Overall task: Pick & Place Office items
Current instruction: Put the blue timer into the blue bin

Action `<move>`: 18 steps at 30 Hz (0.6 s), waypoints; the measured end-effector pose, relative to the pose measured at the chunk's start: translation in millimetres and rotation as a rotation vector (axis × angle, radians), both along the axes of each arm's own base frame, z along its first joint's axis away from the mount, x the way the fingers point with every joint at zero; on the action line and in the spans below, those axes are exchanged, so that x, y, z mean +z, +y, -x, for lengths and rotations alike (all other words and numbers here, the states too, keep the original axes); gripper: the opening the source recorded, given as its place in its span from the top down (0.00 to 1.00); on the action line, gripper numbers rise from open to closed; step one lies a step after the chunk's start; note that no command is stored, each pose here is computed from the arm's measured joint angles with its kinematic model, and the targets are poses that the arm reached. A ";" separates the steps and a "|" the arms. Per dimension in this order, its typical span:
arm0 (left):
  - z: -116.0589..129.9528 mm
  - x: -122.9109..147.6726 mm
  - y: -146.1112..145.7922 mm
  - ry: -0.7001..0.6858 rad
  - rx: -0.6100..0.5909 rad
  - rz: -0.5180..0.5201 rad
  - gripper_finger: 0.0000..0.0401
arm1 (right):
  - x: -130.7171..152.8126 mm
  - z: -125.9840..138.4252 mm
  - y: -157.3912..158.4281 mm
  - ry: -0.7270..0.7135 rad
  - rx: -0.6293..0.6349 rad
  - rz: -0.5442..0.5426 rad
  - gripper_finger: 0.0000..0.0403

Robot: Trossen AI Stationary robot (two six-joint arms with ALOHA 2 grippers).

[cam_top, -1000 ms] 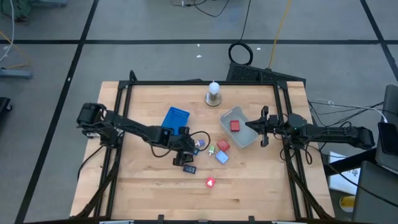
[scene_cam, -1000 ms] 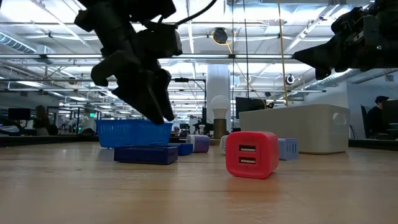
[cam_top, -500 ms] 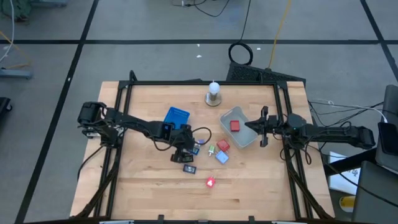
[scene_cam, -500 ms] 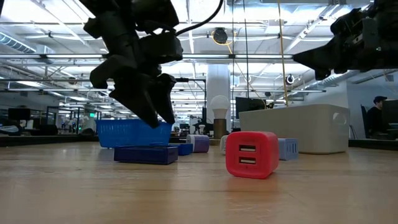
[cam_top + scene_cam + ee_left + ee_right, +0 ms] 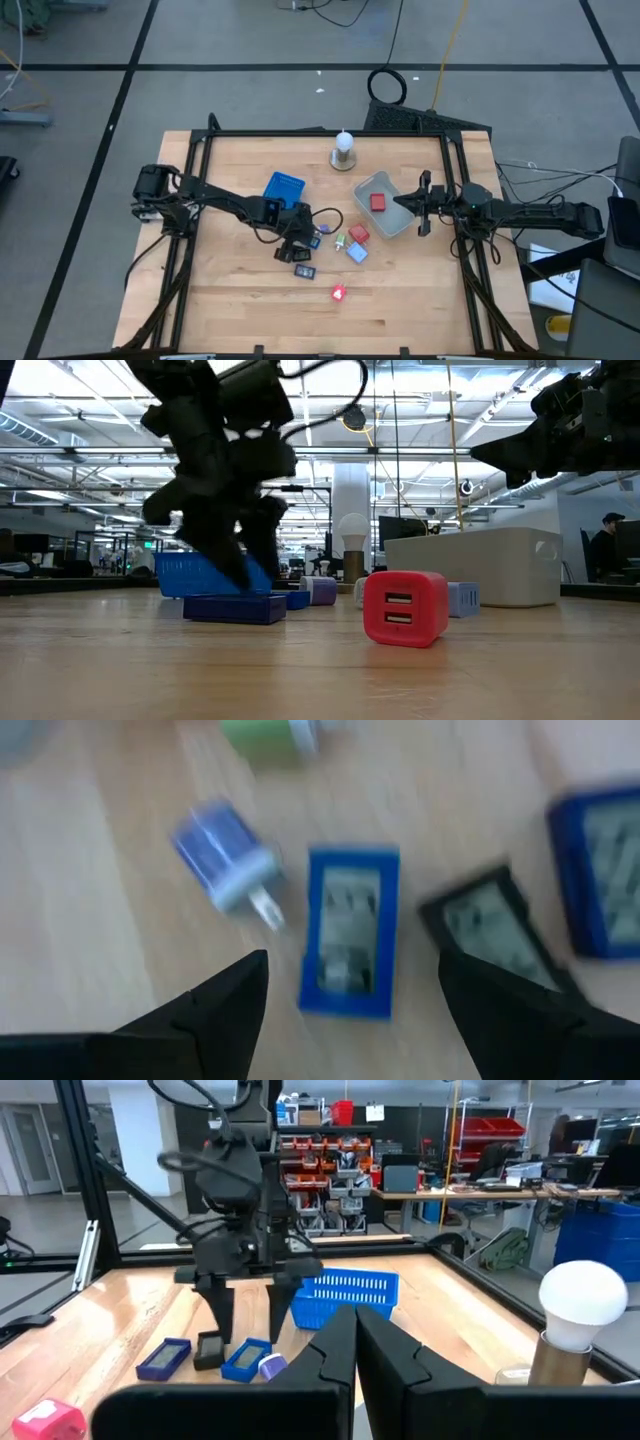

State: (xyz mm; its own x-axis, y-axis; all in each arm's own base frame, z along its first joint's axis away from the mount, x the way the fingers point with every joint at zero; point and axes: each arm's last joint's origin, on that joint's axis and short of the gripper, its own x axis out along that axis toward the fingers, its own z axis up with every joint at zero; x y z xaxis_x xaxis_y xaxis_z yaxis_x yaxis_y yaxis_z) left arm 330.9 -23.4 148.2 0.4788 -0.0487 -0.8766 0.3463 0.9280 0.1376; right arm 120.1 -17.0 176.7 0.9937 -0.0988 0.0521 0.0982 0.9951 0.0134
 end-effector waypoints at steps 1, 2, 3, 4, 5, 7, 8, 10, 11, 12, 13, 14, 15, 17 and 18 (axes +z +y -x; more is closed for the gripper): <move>-0.5 -2.7 0.8 0.008 0.004 -0.009 0.26 | -0.5 0.0 0.0 0.005 0.000 -0.001 0.99; -0.8 -4.6 1.9 0.014 0.008 -0.012 0.26 | -0.5 -0.1 0.0 0.005 0.001 0.000 0.99; -1.1 -5.9 3.6 0.018 0.014 -0.012 0.26 | -0.6 -0.4 0.0 0.006 0.000 0.000 0.99; -1.7 -6.6 5.3 0.016 0.020 -0.011 0.26 | -1.0 -0.6 -0.1 0.010 0.000 -0.001 0.99; -2.0 -6.8 6.7 0.015 0.023 -0.009 0.26 | -1.0 -0.7 -0.1 0.010 0.000 0.000 0.99; -2.0 -7.0 8.8 0.017 0.030 -0.001 0.26 | -0.9 -1.0 -0.2 0.009 0.000 0.000 0.99; -2.2 -6.9 9.2 0.016 0.027 0.008 0.26 | -1.0 -1.1 -0.2 0.009 0.000 0.000 0.99; -2.6 -6.7 9.6 0.012 0.027 0.030 0.26 | -0.7 -1.2 -0.2 0.006 0.000 0.000 0.99; -2.5 -6.7 9.6 0.014 0.026 0.045 0.26 | -0.8 -1.3 -0.2 0.007 0.000 0.000 0.99; -2.5 -6.7 9.5 0.016 0.022 0.059 0.26 | -0.9 -1.4 -0.2 0.008 0.000 0.000 0.99; -2.6 -6.7 9.2 0.015 0.016 0.071 0.26 | -0.8 -1.5 -0.2 0.007 0.000 0.000 0.99; -3.5 -8.6 9.1 0.015 0.016 0.078 0.26 | -0.9 -1.6 -0.3 0.008 0.000 0.000 0.99; -4.5 -9.8 9.0 0.011 0.016 0.083 0.26 | -0.9 -1.6 -0.2 0.008 0.000 0.000 0.99; -5.0 -11.9 9.0 0.016 0.017 0.083 0.26 | -0.9 -1.6 -0.2 0.008 0.000 0.000 0.99; -6.4 -14.3 8.8 0.012 0.016 0.084 0.26 | -0.9 -1.5 -0.2 0.008 0.000 0.000 0.99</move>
State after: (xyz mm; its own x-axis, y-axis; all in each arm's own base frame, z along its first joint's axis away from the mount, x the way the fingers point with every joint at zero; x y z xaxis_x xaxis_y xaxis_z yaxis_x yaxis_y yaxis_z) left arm 337.3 -14.6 133.9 0.4696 -0.1146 -0.8754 0.3321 0.9416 0.0549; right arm 121.6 -17.2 175.8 0.9941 -0.0990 0.0443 0.0985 0.9951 0.0127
